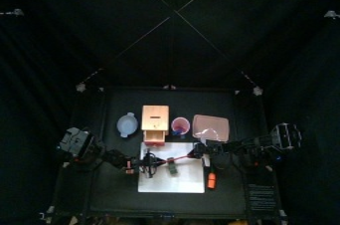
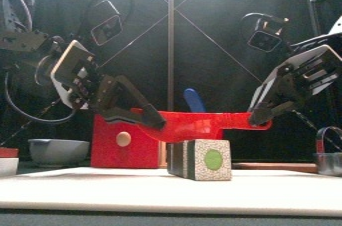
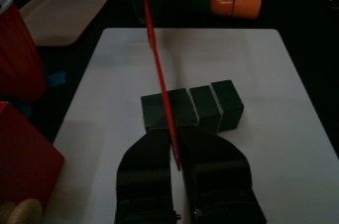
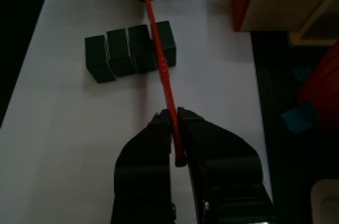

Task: Place sushi on board then cut the sushi with the knife then place the pieces on the plate
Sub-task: Cut the sushi into 4 pieces

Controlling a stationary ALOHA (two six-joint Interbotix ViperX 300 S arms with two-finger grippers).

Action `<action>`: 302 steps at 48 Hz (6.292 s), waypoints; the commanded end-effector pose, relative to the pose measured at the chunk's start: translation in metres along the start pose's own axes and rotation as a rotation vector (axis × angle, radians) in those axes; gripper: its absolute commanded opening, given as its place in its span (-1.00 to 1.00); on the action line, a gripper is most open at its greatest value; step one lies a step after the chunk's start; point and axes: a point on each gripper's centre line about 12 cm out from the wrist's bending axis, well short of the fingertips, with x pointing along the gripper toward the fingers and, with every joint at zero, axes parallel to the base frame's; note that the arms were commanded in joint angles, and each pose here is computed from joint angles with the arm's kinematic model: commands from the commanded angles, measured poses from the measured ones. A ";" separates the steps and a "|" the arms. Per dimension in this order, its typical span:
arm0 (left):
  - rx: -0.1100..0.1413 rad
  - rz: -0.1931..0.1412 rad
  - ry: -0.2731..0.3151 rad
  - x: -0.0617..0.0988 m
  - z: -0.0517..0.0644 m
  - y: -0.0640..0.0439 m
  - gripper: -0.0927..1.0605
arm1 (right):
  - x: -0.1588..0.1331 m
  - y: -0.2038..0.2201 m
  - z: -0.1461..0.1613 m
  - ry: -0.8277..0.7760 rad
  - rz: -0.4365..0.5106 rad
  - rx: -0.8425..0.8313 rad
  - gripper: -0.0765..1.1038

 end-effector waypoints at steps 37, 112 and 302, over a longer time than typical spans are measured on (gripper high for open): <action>0.009 -0.023 0.006 0.003 -0.003 -0.012 -0.28 | 0.005 -0.003 0.012 -0.027 -0.011 0.026 -0.26; 0.030 -0.096 -0.024 -0.004 0.030 -0.031 -0.28 | -0.023 0.029 0.034 -0.008 0.057 -0.077 -0.26; 0.017 -0.112 0.012 -0.001 0.021 -0.044 -0.28 | -0.007 0.040 0.026 0.063 0.080 -0.070 -0.26</action>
